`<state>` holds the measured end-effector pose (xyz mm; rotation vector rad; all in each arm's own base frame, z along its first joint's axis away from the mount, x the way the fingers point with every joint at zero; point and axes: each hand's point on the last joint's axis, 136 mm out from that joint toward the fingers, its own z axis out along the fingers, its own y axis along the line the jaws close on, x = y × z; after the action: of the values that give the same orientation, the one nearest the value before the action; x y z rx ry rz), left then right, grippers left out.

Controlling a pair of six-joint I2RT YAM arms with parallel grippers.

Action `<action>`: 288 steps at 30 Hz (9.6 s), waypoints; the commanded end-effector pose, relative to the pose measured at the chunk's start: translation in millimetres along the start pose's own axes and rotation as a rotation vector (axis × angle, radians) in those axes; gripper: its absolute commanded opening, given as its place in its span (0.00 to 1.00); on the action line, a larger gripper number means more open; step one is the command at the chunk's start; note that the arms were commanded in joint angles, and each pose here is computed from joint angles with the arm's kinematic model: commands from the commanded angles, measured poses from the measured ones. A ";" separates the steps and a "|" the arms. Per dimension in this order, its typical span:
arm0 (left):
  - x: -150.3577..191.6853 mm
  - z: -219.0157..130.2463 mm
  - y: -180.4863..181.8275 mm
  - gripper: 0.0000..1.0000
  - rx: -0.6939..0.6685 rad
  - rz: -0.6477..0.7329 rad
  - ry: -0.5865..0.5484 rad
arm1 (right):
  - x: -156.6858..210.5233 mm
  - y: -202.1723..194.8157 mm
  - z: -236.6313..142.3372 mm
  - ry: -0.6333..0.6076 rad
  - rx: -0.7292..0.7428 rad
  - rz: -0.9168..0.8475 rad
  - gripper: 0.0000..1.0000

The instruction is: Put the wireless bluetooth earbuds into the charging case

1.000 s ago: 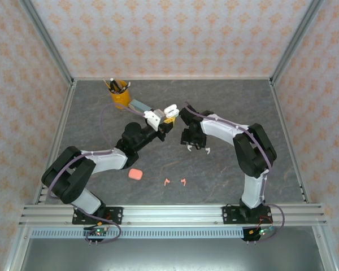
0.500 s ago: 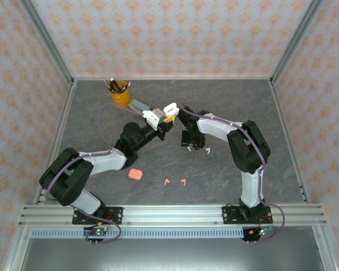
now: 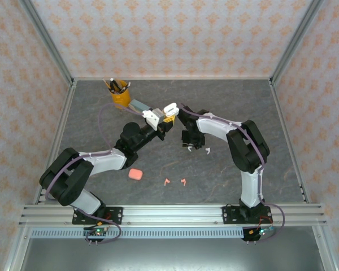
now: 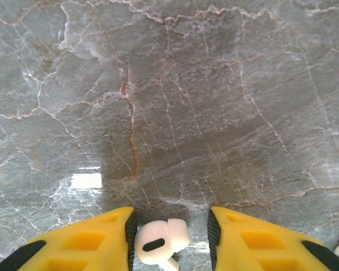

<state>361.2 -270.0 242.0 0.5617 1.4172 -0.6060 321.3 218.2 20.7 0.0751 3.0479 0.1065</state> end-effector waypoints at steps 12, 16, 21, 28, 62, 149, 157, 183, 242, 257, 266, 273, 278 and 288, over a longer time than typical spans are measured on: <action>-15.0 -0.7 4.9 0.00 -0.013 -0.003 -0.052 | 2.8 2.5 -3.2 0.000 -0.010 -0.003 0.30; -13.4 -0.9 4.8 0.00 -0.014 -0.004 -0.046 | 3.1 3.0 -5.4 -0.005 -0.017 0.002 0.27; -13.5 -0.8 4.7 0.00 -0.012 -0.006 -0.044 | 1.5 2.7 -12.1 -0.027 -0.026 0.011 0.26; -14.7 -0.7 4.5 0.00 -0.012 -0.008 -0.044 | -1.7 -1.3 -25.2 -0.076 -0.026 0.025 0.25; -19.4 2.2 3.6 0.00 0.000 -0.008 -0.033 | -33.9 -15.6 -193.3 -0.566 -0.228 0.050 0.23; -49.8 37.2 -42.7 0.00 0.122 0.032 -0.020 | -32.5 48.8 -315.0 -1.062 -0.925 -0.042 0.24; -52.5 37.2 -43.2 0.00 0.126 0.020 -0.028 | -37.4 53.4 -307.5 -1.047 -0.924 -0.036 0.24; -58.4 37.2 -42.1 0.00 0.120 0.017 -0.041 | -42.4 56.3 -274.5 -0.993 -0.902 -0.010 0.24; -63.0 39.3 -35.8 0.00 0.082 0.005 -0.065 | -22.6 59.6 -220.0 -0.873 -0.876 -0.018 0.24; -64.8 37.1 -36.9 0.00 0.084 0.006 -0.075 | -16.2 50.3 -199.3 -0.823 -0.784 -0.035 0.26; -64.7 34.8 -39.4 0.00 0.089 0.003 -0.075 | -24.3 40.2 -202.2 -0.849 -0.727 0.017 0.35; -61.2 33.6 -39.9 0.00 0.089 0.002 -0.068 | -26.9 38.0 -208.4 -0.859 -0.722 0.040 0.42; -56.6 32.3 -38.0 0.00 0.077 0.003 -0.061 | -20.5 37.3 -241.8 -0.887 -0.777 0.040 0.62; -51.7 18.8 -32.1 0.00 0.035 0.036 -0.064 | 10.7 -14.9 -297.6 -0.929 -0.680 0.119 0.79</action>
<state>357.3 -310.9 266.4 0.6259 1.4359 -0.6374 292.3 205.2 315.2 0.1309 1.8976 0.9333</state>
